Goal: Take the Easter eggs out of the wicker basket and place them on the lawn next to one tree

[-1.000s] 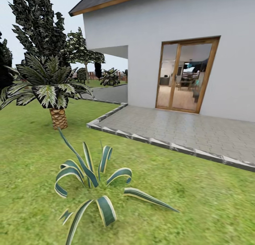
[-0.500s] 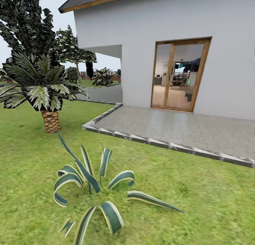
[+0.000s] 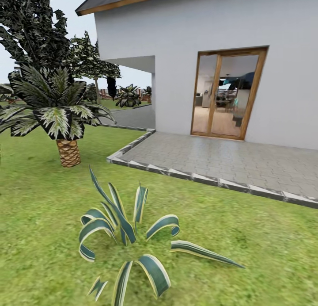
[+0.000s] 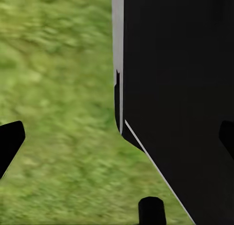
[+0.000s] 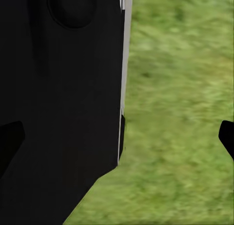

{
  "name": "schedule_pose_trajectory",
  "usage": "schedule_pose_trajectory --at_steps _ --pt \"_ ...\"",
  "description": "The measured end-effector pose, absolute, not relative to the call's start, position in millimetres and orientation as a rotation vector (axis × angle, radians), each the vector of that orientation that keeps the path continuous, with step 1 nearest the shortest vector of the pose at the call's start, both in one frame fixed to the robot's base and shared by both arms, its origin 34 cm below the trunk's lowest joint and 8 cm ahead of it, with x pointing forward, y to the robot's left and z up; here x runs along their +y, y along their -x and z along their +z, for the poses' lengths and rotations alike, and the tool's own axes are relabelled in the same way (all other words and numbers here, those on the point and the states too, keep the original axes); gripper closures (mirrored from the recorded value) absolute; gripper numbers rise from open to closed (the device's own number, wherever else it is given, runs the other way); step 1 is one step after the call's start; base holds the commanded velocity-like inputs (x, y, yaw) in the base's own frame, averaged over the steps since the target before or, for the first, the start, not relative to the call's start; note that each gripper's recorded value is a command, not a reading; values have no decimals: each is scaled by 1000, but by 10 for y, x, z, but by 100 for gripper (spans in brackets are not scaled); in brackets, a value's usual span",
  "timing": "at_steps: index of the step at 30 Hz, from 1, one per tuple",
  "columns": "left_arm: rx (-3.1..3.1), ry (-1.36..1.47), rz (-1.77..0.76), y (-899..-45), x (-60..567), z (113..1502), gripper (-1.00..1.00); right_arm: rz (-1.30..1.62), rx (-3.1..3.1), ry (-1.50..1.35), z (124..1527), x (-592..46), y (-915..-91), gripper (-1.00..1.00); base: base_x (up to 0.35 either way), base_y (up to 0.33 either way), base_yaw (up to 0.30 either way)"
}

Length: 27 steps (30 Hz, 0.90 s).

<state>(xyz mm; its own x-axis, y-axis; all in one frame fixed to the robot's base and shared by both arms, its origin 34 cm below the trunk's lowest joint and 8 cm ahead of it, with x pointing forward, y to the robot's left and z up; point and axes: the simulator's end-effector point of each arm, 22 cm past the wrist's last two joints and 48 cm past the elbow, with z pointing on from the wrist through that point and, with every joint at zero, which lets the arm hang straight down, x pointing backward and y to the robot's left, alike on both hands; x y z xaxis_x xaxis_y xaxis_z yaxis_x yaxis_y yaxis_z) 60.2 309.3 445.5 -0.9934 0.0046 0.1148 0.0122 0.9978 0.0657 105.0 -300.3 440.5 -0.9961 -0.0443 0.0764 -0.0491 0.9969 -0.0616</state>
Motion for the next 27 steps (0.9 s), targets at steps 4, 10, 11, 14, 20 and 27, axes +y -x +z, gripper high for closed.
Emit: schedule_pose_trajectory --at_steps 4,10,11,14,20,27 --pt "-3025 13 -101 -602 3093 4455 -100 97 -3064 -72 4405 -3003 -1050 -100 0 329 0" --pt "-3024 13 -101 -598 3093 4455 -100 96 -3064 -74 4405 -3001 -1048 -100 0 329 -158" --pt "-3023 13 -101 -596 3093 4456 -100 97 -3064 -74 4405 -3008 -1046 -100 0 329 -272" --pt "-3022 13 -100 -590 3093 4457 -100 98 -3062 -75 4406 -3010 -1040 -100 0 329 -278" --pt "-3019 13 -100 -579 3093 4459 -100 97 -3059 -73 4407 -3010 -1029 -100 0 329 -221" --pt "-3018 13 -100 -576 3094 4460 -100 98 -3058 -71 4407 -3008 -1025 -100 0 329 -21"
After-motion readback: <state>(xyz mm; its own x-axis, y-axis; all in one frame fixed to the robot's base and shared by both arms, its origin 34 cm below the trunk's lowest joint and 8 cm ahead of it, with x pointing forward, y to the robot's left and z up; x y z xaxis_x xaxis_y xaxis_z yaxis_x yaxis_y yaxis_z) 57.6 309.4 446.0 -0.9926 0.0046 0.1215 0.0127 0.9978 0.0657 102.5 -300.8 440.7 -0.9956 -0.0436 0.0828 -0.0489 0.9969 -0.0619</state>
